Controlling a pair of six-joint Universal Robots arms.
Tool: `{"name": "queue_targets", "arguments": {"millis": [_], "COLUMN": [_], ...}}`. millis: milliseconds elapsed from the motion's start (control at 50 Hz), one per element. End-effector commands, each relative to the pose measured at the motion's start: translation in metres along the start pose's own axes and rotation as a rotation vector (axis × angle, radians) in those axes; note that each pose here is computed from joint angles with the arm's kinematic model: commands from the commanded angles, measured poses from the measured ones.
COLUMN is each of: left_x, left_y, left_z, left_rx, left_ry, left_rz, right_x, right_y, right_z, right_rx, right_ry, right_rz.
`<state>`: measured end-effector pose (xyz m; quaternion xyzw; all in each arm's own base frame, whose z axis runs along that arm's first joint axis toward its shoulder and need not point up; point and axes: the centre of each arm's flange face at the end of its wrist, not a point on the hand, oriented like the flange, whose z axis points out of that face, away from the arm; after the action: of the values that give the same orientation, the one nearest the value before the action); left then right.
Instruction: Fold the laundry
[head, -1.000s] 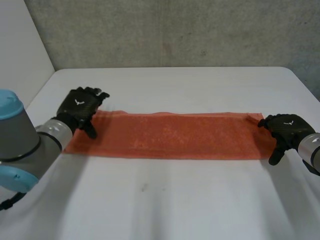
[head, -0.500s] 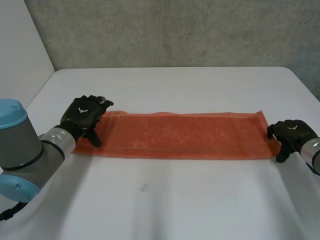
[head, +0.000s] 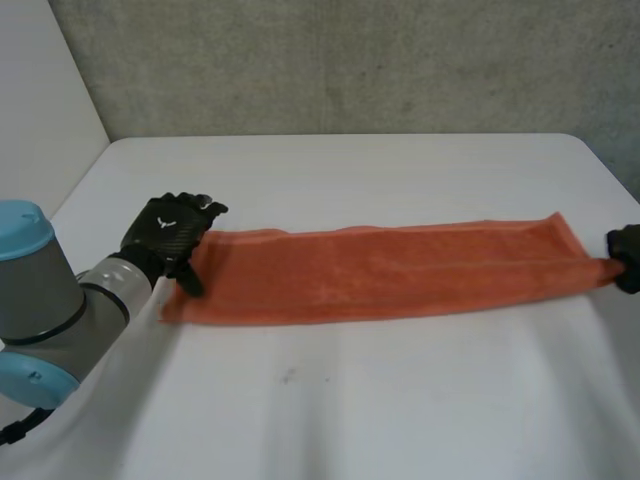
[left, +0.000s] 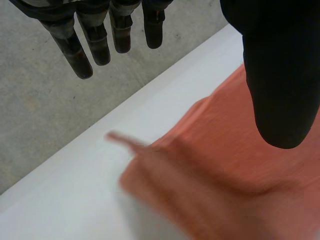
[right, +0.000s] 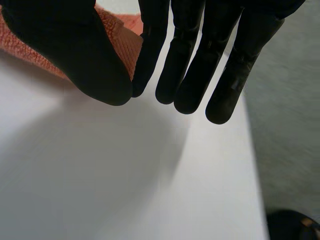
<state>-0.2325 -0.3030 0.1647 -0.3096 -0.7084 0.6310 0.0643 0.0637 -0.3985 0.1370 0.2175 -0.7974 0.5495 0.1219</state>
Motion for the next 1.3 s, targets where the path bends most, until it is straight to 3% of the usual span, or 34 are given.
{"name": "queue_targets", "arguments": {"millis": [20, 180, 340, 440, 520, 660, 760, 840, 900, 1060, 1220, 1300], "left_x": [-0.002, -0.002, -0.004, -0.009, -0.013, -0.022, -0.025, -0.026, -0.026, -0.017, 0.030, 0.057], "left_y": [0.000, 0.000, -0.004, -0.006, -0.009, -0.009, -0.010, -0.009, -0.008, -0.012, -0.035, -0.026], "left_z": [0.000, 0.000, -0.001, -0.001, -0.002, -0.002, -0.001, -0.001, -0.001, -0.002, -0.005, 0.004], "left_rx": [0.001, 0.001, 0.011, 0.018, 0.026, 0.026, 0.029, 0.028, 0.026, 0.036, 0.107, 0.084], "left_ry": [-0.007, -0.007, -0.014, -0.028, -0.041, -0.063, -0.072, -0.073, -0.072, -0.050, 0.080, 0.159], "left_rz": [0.000, 0.000, 0.001, 0.003, 0.003, -0.008, -0.034, -0.047, -0.049, -0.046, -0.035, -0.028], "right_x": [0.043, 0.049, -0.049, -0.133, -0.184, -0.300, -0.378, -0.404, -0.404, -0.346, -0.239, -0.216], "right_y": [-0.002, -0.019, -0.107, -0.172, -0.195, -0.197, -0.154, -0.128, -0.127, -0.161, -0.150, -0.131], "right_z": [0.006, 0.005, -0.015, -0.058, -0.086, -0.139, -0.169, -0.179, -0.180, -0.176, -0.137, -0.126], "right_rx": [-0.009, 0.033, 0.269, 0.460, 0.542, 0.599, 0.541, 0.485, 0.475, 0.414, 0.284, 0.228], "right_ry": [0.121, 0.122, -0.111, -0.310, -0.433, -0.706, -0.874, -0.928, -0.924, -0.676, -0.459, -0.429], "right_rz": [0.016, 0.053, 0.137, 0.123, 0.112, 0.090, 0.024, -0.012, -0.015, 0.027, 0.103, 0.118]}}
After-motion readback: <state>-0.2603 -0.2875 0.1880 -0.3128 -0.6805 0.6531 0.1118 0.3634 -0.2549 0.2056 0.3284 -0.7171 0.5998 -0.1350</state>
